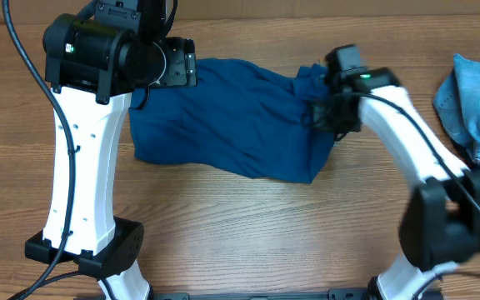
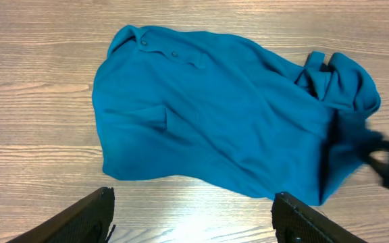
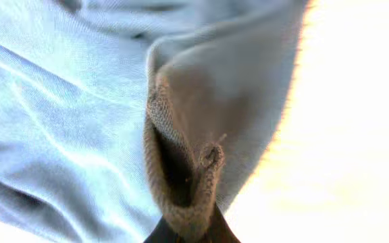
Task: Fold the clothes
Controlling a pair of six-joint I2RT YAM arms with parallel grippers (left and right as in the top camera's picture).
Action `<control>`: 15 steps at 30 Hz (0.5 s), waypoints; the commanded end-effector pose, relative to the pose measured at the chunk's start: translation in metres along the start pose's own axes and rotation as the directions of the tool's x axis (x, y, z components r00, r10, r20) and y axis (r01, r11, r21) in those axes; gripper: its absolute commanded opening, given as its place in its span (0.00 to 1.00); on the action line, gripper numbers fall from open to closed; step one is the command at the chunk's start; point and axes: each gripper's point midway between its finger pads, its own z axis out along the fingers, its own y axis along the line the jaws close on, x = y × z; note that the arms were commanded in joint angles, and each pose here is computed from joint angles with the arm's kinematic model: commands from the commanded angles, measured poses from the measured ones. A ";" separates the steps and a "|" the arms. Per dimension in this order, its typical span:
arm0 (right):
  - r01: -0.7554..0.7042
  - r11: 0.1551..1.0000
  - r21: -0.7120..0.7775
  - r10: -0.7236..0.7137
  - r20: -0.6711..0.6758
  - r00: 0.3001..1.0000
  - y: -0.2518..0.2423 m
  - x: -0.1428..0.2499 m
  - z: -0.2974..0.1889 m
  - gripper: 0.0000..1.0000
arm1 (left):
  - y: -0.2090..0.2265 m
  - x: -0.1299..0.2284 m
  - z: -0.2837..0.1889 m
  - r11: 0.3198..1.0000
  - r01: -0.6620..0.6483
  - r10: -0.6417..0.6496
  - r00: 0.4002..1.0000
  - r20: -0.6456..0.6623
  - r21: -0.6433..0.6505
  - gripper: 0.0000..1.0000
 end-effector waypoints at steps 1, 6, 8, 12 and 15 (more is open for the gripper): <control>-0.082 0.994 0.070 0.078 0.070 0.994 -0.036 -0.008 -0.030 0.04 | 0.001 0.000 -0.001 0.999 -0.034 0.034 0.999 0.000 0.002 0.78; -0.218 0.961 0.168 0.212 0.053 0.976 -0.084 -0.002 -0.034 0.04 | 0.001 0.000 -0.001 0.998 -0.065 0.065 0.998 0.000 0.001 0.81; -0.251 0.953 0.169 0.247 0.043 0.968 -0.095 0.001 -0.035 0.05 | 0.001 0.000 -0.001 0.998 -0.065 0.065 0.998 0.000 0.001 0.82; -0.278 0.944 0.176 0.280 0.014 0.960 -0.105 0.008 -0.036 0.08 | 0.001 0.000 -0.001 0.998 -0.065 0.065 0.998 0.000 -0.001 0.82; -0.278 0.947 0.162 0.281 0.009 0.960 -0.103 0.008 -0.036 0.08 | 0.003 -0.001 0.000 0.998 -0.065 0.065 0.998 0.001 -0.003 0.82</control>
